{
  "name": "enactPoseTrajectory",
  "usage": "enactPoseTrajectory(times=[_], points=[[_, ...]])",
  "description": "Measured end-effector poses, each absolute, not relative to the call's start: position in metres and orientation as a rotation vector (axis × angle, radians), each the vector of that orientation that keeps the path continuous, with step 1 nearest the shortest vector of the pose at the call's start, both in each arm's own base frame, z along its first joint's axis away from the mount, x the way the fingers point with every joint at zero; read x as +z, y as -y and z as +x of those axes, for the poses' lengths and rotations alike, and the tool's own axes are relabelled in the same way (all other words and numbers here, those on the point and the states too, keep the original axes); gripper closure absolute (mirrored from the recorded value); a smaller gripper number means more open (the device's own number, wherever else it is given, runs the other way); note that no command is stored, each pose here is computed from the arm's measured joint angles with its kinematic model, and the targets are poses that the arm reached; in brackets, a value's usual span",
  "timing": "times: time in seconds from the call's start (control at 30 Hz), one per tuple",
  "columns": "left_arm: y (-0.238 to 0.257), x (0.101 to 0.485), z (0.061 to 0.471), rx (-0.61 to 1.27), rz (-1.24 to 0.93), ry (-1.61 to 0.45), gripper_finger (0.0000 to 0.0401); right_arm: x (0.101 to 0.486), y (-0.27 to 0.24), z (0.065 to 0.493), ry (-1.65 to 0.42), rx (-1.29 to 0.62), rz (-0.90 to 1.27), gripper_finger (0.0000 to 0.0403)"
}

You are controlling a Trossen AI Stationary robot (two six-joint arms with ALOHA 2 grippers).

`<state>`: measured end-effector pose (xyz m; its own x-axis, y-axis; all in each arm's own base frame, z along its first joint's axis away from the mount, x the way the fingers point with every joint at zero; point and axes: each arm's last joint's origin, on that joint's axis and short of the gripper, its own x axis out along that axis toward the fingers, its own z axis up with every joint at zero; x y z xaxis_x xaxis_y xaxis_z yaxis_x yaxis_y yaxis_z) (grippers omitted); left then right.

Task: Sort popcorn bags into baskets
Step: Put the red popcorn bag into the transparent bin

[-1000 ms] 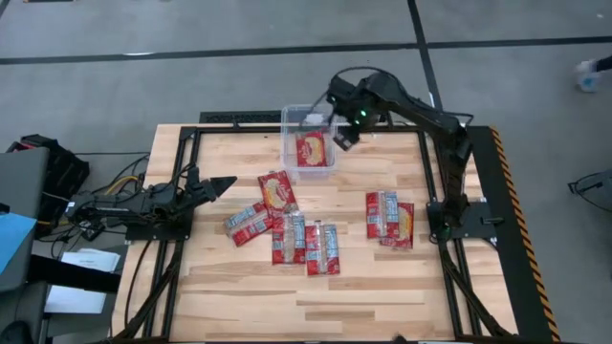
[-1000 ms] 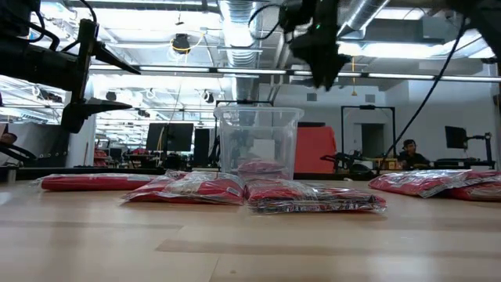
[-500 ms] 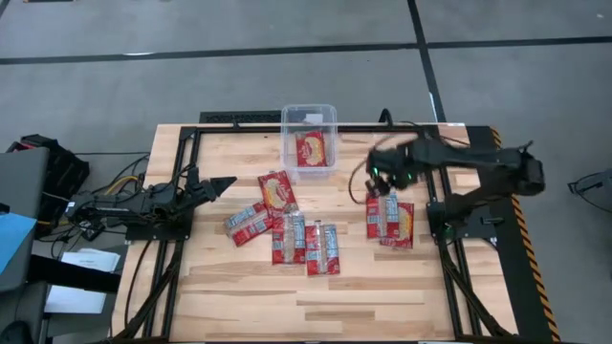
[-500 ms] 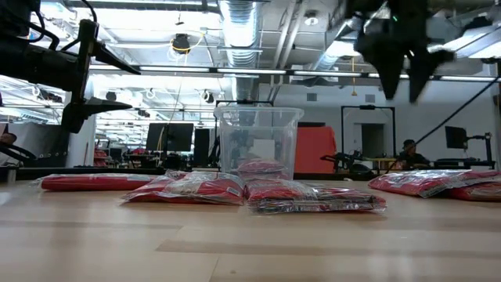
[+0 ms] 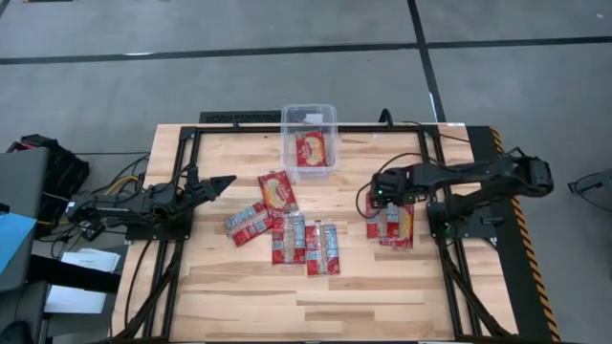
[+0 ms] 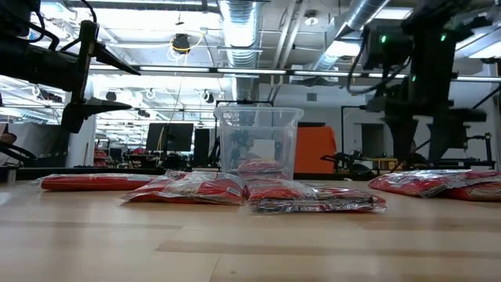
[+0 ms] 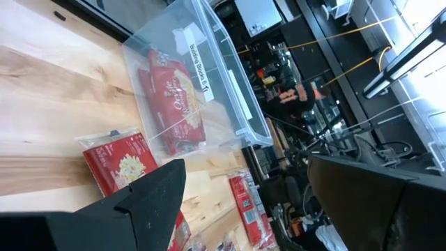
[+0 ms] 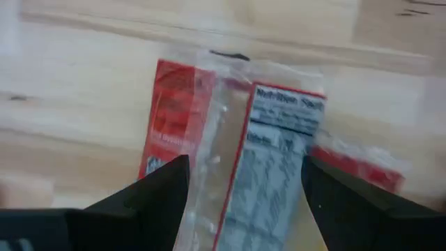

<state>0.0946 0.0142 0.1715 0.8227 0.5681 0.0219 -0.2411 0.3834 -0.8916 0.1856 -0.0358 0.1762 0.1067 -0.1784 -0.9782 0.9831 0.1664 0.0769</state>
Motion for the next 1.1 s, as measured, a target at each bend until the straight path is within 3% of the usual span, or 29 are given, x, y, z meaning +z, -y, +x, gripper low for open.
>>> enactPoseTrajectory(times=[0.23, 0.4, 0.53, 0.8, 1.1], points=[[-0.014, 0.172, 0.095, 0.529, -1.06, 0.352, 0.0108, 0.155, 0.054, 0.19, -1.118, -1.077, 0.993, 0.0106], [-0.014, 0.172, 0.095, 0.529, -1.061, 0.352, 0.0108, 0.147, 0.06, 0.199, -1.123, -1.009, 0.99, 0.0145], [-0.014, 0.172, 0.095, 0.529, -1.063, 0.352, 0.0108, 0.139, 0.062, 0.203, -1.161, -1.003, 1.002, 0.0204], [-0.014, 0.172, 0.094, 0.536, -1.056, 0.354, 0.0108, 0.135, 0.063, 0.205, -1.206, -0.984, 0.986, 0.0386], [-0.014, 0.171, 0.094, 0.539, -1.04, 0.349, 0.0108, 0.189, 0.064, 0.209, -1.107, -0.936, 0.979, 0.0396]])
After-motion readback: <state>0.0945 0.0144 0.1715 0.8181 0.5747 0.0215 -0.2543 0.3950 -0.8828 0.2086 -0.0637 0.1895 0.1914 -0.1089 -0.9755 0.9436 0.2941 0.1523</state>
